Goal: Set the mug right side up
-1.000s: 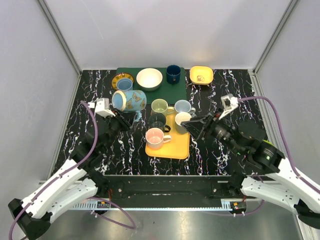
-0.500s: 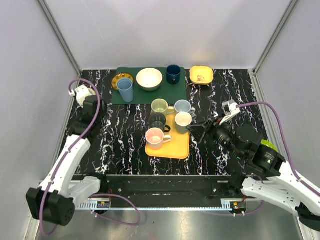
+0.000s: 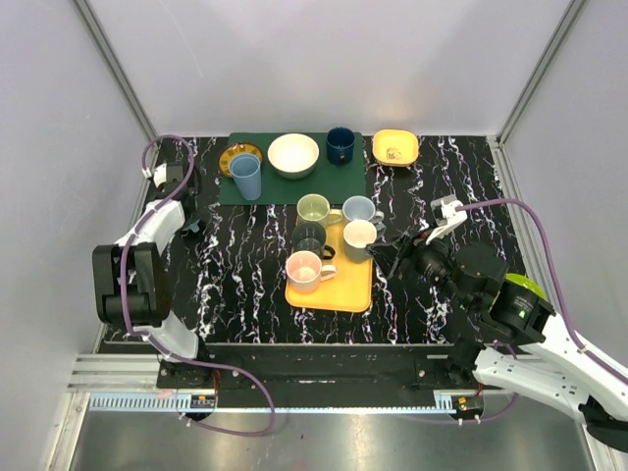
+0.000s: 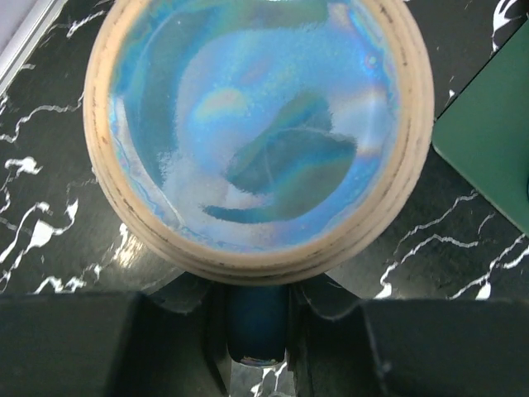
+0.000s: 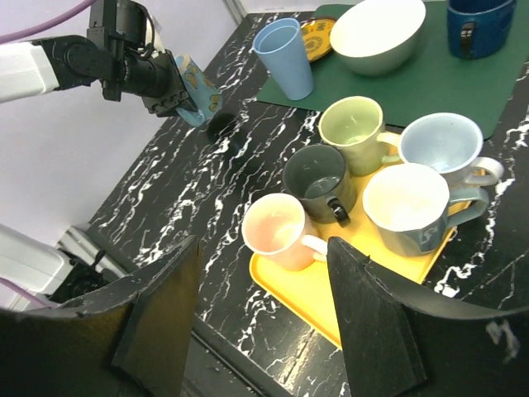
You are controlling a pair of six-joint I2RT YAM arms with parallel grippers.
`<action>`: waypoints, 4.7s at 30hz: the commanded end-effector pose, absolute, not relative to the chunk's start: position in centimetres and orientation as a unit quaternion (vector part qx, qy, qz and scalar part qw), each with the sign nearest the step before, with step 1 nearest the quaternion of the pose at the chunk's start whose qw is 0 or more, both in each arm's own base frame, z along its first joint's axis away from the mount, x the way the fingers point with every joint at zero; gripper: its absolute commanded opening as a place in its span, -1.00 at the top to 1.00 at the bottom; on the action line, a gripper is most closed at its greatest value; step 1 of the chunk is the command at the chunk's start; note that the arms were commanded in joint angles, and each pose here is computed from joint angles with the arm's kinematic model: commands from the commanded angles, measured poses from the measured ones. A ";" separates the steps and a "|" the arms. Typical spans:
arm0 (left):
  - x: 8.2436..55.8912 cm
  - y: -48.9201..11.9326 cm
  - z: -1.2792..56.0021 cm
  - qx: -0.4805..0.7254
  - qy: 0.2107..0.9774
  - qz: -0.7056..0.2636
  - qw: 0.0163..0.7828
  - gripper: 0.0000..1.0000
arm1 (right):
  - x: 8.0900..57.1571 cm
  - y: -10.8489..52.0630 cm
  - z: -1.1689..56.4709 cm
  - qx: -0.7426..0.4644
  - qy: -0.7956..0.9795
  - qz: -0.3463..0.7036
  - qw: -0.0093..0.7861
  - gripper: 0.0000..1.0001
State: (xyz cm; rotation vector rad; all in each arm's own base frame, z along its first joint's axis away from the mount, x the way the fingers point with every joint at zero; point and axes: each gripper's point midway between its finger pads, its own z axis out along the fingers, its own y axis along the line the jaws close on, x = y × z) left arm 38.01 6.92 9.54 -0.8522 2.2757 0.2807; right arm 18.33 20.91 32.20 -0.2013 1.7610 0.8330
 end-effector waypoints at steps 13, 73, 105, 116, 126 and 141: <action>48.1 7.6 11.1 -0.293 0.860 0.100 0.405 1.00 | 21.4 21.6 30.5 -0.098 0.762 0.276 0.578 -0.38; 22.1 -13.9 16.6 -0.118 0.853 -0.279 0.426 -0.90 | 21.7 30.5 13.6 -0.379 0.852 0.192 0.306 -0.38; 21.4 -13.0 15.4 -0.111 0.862 -0.256 0.422 -0.89 | 23.6 34.1 11.5 -0.439 0.831 0.182 0.288 -0.12; 21.4 -13.3 14.9 -0.115 0.864 -0.263 0.414 -0.89 | 22.8 34.0 10.1 -0.445 0.834 0.179 0.273 -0.10; 21.2 -13.4 14.7 -0.115 0.864 -0.266 0.412 -0.88 | 22.8 34.0 8.0 -0.447 0.840 0.170 0.257 0.36; 21.4 -13.0 15.6 -0.119 0.855 -0.265 0.430 -0.81 | 22.0 33.1 11.8 -0.404 0.848 0.177 0.296 1.00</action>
